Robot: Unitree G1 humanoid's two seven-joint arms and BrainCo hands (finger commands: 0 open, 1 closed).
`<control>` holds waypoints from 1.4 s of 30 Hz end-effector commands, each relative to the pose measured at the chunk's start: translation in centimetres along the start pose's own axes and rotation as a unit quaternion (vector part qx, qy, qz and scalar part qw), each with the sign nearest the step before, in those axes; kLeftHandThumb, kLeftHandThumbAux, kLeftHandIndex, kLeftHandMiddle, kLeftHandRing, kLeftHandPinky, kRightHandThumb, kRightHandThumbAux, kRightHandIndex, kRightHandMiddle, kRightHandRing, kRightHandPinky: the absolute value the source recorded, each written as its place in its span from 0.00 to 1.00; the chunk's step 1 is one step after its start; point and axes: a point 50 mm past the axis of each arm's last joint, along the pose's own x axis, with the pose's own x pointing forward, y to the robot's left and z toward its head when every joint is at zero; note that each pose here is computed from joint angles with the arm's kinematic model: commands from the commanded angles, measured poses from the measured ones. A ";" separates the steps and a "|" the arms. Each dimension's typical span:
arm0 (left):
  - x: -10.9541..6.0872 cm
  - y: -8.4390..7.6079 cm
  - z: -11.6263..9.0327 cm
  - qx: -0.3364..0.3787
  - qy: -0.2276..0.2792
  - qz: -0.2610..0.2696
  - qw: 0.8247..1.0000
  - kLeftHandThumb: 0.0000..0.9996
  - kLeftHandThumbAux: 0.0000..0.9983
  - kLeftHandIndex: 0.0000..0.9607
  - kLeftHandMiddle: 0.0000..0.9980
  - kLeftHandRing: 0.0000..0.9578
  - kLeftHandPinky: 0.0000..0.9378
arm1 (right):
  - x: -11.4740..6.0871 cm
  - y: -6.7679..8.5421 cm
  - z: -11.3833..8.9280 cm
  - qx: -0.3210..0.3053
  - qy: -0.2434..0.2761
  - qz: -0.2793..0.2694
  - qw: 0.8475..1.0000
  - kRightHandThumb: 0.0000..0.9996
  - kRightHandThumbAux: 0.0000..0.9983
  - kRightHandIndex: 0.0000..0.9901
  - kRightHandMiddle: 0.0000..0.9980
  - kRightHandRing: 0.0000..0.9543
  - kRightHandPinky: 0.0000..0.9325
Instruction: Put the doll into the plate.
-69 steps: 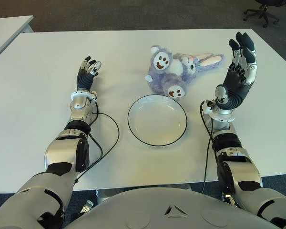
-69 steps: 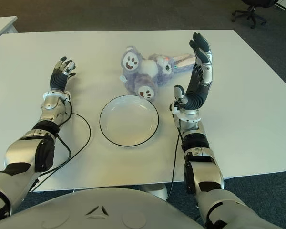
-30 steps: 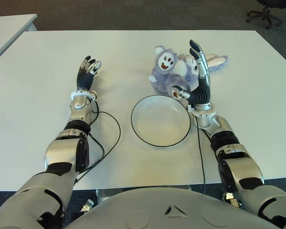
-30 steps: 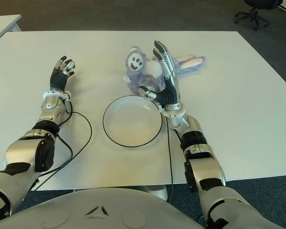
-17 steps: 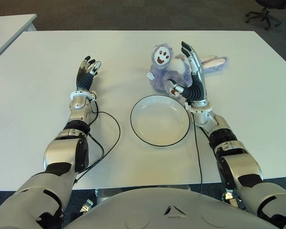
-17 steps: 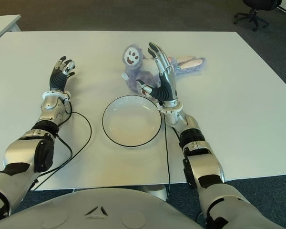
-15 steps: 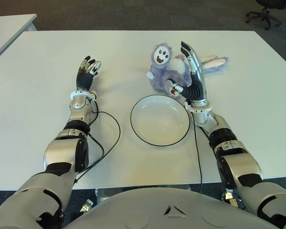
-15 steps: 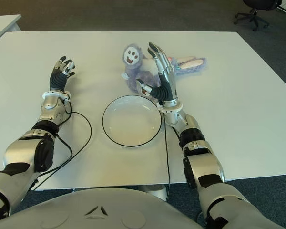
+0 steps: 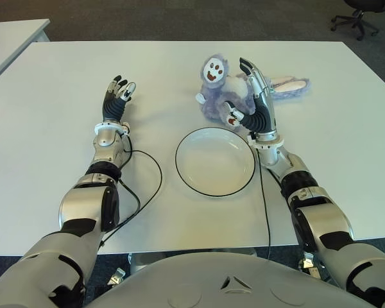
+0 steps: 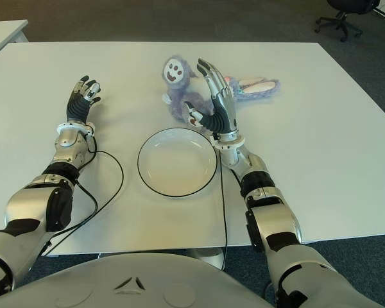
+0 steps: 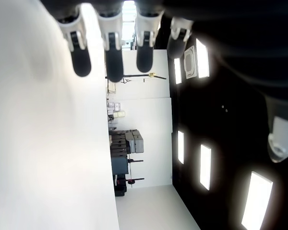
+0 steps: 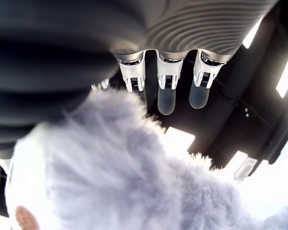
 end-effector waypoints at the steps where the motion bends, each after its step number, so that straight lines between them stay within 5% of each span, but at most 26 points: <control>1: -3.1 0.6 -5.0 -0.010 0.105 0.003 0.994 0.00 0.47 0.00 0.13 0.17 0.21 | -17.1 5.4 1.0 0.066 0.346 0.094 0.931 0.45 0.44 0.02 0.10 0.08 0.03; 19: -3.1 0.6 -5.0 -0.011 0.106 0.004 0.994 0.00 0.46 0.01 0.14 0.17 0.18 | -17.8 5.6 0.8 0.071 0.375 0.106 0.918 0.45 0.44 0.01 0.10 0.08 0.02; 42: -3.1 0.7 -5.0 -0.010 0.105 0.004 0.994 0.00 0.46 0.01 0.14 0.17 0.19 | -19.1 6.3 0.1 0.086 0.424 0.217 0.875 0.42 0.49 0.00 0.12 0.10 0.01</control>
